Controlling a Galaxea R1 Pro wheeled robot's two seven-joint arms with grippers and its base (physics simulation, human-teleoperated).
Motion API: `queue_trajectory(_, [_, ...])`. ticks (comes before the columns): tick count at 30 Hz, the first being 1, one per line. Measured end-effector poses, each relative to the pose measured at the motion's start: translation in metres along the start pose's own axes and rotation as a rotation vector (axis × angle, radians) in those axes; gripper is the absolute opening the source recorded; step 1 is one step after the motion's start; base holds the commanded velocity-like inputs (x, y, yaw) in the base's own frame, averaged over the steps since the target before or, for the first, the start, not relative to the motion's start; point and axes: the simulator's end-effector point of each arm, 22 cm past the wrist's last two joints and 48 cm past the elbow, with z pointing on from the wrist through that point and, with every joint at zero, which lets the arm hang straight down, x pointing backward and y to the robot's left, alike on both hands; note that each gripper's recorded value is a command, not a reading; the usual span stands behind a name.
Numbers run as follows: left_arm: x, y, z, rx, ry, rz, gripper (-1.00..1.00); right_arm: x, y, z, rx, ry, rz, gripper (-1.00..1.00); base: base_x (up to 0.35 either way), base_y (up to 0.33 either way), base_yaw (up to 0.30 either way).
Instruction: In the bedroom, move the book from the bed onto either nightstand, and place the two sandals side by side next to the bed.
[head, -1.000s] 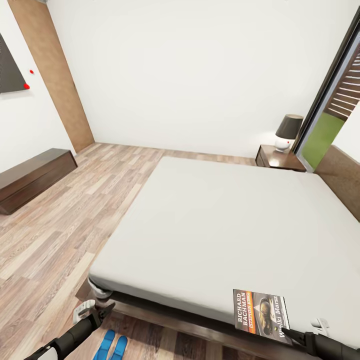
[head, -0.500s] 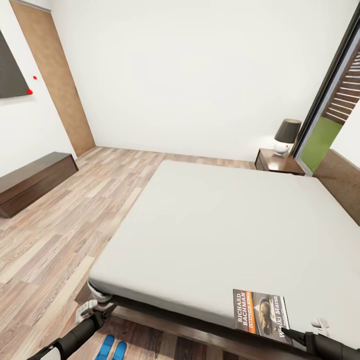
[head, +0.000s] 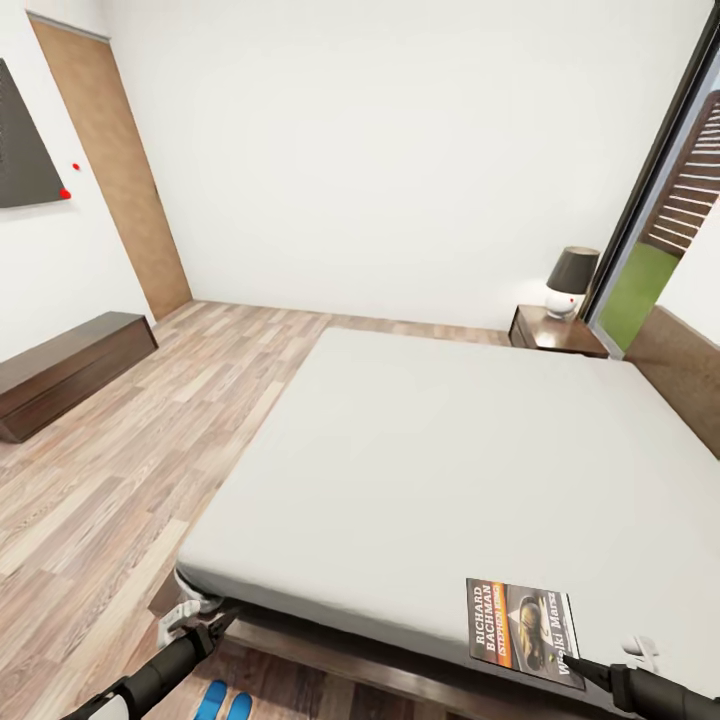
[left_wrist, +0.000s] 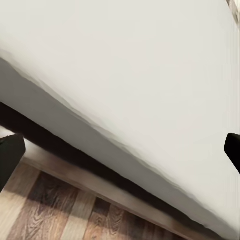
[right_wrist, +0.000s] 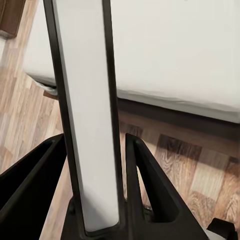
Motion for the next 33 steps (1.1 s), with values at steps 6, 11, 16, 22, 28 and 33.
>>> queue_trajectory(6, [0.005,-0.001,0.003,-0.022,0.015,0.026,1.00,-0.003,0.002,-0.001,-0.002,-0.007,-0.005,-1.00,0.000,0.000,0.000])
queue_trajectory(11, [0.061,0.003,0.021,-0.156,0.169,0.189,1.00,-0.006,0.004,-0.002,-0.005,-0.013,-0.010,-1.00,0.000,0.000,0.000])
queue_trajectory(16, [0.089,0.011,0.025,-0.262,0.244,0.311,1.00,-0.009,0.006,-0.003,-0.007,-0.019,-0.015,-1.00,0.000,0.000,0.000])
queue_trajectory(22, [0.130,0.018,0.010,-0.285,0.313,0.350,1.00,-0.012,0.008,-0.004,-0.012,-0.027,-0.020,-1.00,0.000,0.000,0.000])
queue_trajectory(28, [0.141,0.018,0.005,-0.272,0.364,0.429,1.00,0.018,-0.006,-0.015,0.032,0.010,0.052,-1.00,0.000,0.000,0.000])
queue_trajectory(33, [0.141,0.018,0.003,-0.267,0.375,0.458,1.00,0.025,-0.010,-0.021,0.050,0.005,0.084,-1.00,0.000,0.000,0.000])
